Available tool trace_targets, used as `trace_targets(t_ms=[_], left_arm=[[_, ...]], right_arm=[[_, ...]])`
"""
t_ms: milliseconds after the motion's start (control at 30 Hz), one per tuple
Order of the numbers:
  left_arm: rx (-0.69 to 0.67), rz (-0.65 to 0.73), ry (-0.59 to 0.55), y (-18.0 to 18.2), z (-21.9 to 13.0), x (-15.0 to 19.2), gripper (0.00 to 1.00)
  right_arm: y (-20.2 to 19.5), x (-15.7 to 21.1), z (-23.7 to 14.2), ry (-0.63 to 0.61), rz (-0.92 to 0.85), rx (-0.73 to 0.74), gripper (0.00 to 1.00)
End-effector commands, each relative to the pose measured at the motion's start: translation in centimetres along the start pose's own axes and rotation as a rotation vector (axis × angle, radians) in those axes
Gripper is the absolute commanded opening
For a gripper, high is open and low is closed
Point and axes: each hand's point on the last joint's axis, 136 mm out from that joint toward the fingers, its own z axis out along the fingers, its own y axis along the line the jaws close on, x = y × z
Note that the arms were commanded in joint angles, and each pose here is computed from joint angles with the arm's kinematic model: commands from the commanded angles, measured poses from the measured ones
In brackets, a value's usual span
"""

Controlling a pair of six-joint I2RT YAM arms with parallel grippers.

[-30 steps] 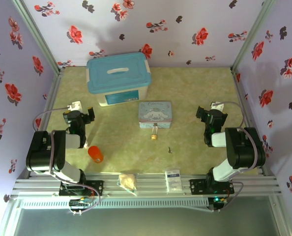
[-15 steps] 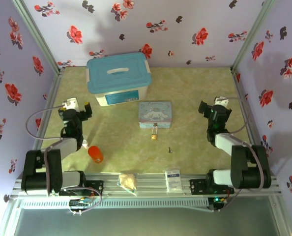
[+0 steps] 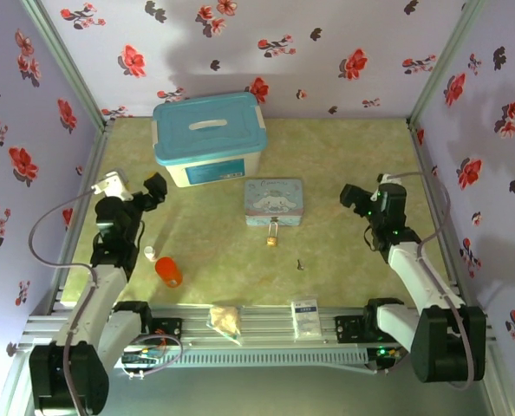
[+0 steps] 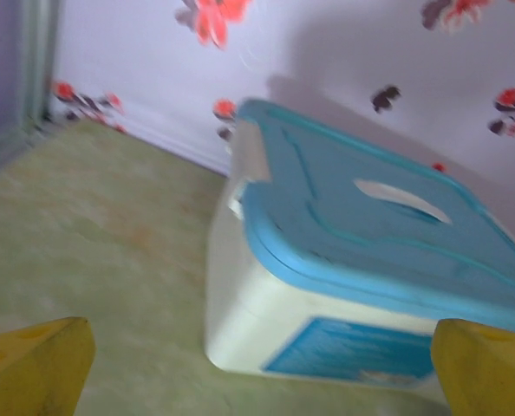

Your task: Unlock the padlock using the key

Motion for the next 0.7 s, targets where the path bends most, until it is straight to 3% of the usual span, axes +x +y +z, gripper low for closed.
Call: trace_targets(t_ms=[0, 233, 467, 667], left_arm=[[0.113, -0.064, 0.161, -3.8, -1.1, 3.1, 1.00], [0.257, -0.038, 0.411, -9.9, -3.1, 9.7, 1.00], [0.342, 0.017, 0.516, -14.2, -5.5, 13.8, 1.00], [0.395, 0.038, 0.556, -16.8, -6.7, 16.3, 1.00]], right_arm=[[2.5, 4.3, -1.6, 0.194, -0.001, -0.079, 0.97], [4.3, 10.8, -3.7, 0.361, -0.057, -0.075, 0.86], [6.0, 16.5, -5.2, 0.452, -0.174, -0.092, 0.79], [8.2, 19.8, -5.4, 0.506, -0.270, -0.147, 0.61]])
